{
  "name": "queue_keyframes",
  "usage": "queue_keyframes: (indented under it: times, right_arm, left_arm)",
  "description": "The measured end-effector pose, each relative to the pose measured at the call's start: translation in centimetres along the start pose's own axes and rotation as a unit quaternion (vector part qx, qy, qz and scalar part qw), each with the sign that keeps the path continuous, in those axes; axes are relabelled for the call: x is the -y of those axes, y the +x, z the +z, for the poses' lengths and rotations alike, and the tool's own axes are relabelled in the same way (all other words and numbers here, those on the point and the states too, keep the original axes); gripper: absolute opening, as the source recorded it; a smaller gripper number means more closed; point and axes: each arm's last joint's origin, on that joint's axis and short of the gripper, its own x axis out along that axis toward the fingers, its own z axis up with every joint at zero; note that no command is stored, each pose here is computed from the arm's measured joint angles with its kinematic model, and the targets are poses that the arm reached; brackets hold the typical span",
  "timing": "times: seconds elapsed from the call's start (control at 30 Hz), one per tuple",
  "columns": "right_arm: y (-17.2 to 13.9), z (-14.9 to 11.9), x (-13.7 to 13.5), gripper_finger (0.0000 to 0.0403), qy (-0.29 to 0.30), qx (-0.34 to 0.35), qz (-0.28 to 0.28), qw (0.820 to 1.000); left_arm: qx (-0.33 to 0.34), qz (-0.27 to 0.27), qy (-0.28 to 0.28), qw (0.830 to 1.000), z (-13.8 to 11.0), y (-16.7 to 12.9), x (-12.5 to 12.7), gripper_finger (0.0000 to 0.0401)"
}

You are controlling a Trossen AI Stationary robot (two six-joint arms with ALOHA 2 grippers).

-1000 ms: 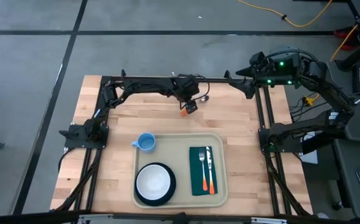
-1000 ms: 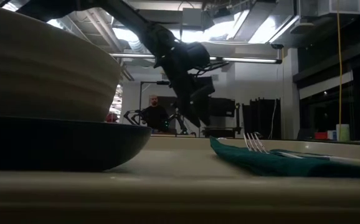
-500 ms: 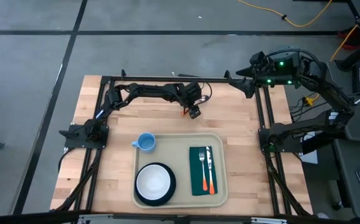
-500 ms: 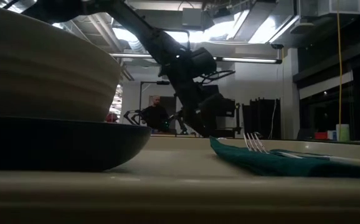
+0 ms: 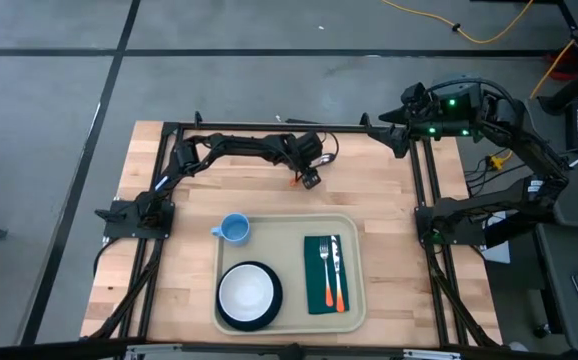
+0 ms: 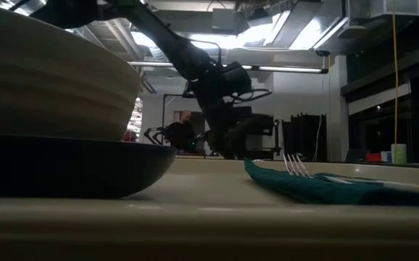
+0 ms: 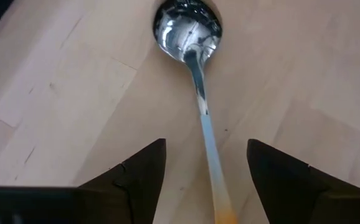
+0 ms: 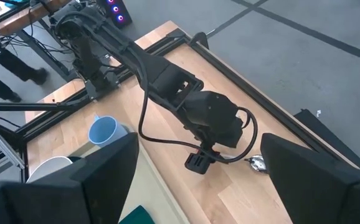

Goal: Set up tray
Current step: Put the orange spoon on top of the green napkin to the left of the orange fork

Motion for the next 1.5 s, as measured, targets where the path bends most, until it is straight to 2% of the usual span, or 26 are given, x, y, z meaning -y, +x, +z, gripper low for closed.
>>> queue_keyframes:
  times: [0.2, 0.6, 0.83, 1.1, 1.3, 1.5]
  right_arm:
    - [0.0, 0.0, 0.0, 0.0341, 0.000, 0.000, 0.000, 1.000]
    - [0.0, 0.1, 0.0, 0.0341, 0.000, 0.005, 0.002, 1.000]
    - [0.0, 0.1, 0.0, 0.0341, -0.001, 0.005, 0.002, 1.000]
    - [0.0, 0.1, 0.0, 0.0341, -0.001, 0.005, 0.002, 1.000]
    - [0.0, 0.1, 0.0, 0.0341, -0.003, 0.005, 0.001, 1.000]
    - [0.0, 0.1, 0.0, 0.0341, -0.003, 0.005, 0.001, 1.000]
  left_arm:
    - [-0.010, 0.001, 0.010, 1.000, -0.2, 0.0, 0.0, 0.0185]
    - [-0.025, -0.006, 0.021, 0.999, -0.5, 0.0, 0.0, 0.0013]
    - [-0.026, -0.009, 0.024, 0.999, -0.5, 0.0, 0.0, 0.0007]
    - [-0.030, -0.044, 0.027, 0.998, 0.2, -1.4, 0.2, 0.0005]
    - [0.013, -0.046, 0.047, 0.998, 2.4, -5.3, 0.4, 0.0004]
    - [0.063, -0.061, 0.043, 0.995, 4.2, -13.0, -0.6, 0.0004]
